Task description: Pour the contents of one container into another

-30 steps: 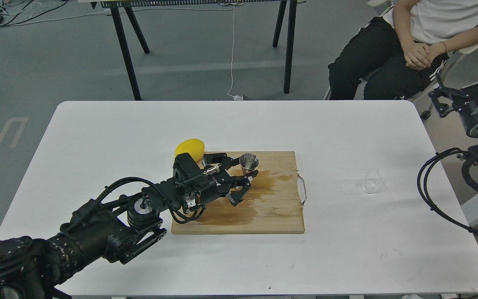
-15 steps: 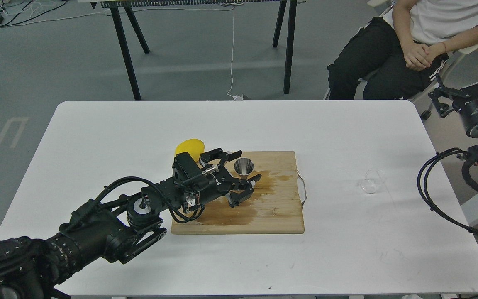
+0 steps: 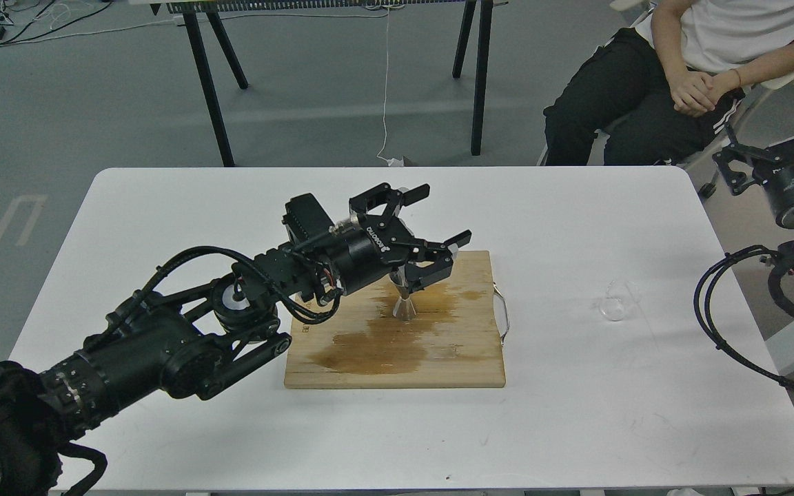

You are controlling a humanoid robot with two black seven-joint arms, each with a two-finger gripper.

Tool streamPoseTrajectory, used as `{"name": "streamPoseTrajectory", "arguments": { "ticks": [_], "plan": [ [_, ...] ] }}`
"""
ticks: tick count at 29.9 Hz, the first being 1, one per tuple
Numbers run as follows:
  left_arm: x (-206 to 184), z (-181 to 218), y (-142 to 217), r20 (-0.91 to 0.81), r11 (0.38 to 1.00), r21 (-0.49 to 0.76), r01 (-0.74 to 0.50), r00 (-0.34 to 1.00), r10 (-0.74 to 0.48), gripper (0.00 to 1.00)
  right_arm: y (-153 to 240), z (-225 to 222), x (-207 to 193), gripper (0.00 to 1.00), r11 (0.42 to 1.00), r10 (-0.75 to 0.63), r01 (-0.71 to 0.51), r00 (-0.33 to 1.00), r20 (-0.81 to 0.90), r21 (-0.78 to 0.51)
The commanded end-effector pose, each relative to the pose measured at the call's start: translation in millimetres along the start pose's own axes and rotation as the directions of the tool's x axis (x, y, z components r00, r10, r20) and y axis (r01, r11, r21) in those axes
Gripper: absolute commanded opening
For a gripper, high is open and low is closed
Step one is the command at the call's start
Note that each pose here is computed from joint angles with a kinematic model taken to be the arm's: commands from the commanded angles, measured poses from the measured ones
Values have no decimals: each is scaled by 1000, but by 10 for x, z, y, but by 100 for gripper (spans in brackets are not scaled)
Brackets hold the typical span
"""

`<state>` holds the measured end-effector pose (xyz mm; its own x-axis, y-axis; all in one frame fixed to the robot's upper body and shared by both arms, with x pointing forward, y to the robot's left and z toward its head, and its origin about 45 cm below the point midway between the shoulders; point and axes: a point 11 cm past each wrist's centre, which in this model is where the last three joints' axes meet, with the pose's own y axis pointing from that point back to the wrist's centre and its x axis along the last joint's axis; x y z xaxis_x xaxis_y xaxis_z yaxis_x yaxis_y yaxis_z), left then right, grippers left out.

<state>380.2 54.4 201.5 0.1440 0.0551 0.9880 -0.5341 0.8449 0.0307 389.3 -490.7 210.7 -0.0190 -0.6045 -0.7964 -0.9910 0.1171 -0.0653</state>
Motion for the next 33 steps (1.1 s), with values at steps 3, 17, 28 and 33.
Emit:
{"name": "streamPoseTrajectory", "arguments": {
  "ticks": [3,17,28,33],
  "plan": [
    [822,-329,-24,-353,982,115,-152,918,183,97,-21,-310,-31,99,999,-3,5,999,-38,43],
    [1531,-1584,903,-846,754,530,-389,-192,497,99,174,-388,155,99,999,40,-40,999,18,20],
    [778,-1957,1620,-674,593,711,-377,-606,423,100,961,10,25,99,996,-26,44,979,201,-83],
    [651,-1948,1674,-655,588,727,-355,-617,437,100,1318,237,80,99,992,70,-39,961,268,-119]
  ]
}}
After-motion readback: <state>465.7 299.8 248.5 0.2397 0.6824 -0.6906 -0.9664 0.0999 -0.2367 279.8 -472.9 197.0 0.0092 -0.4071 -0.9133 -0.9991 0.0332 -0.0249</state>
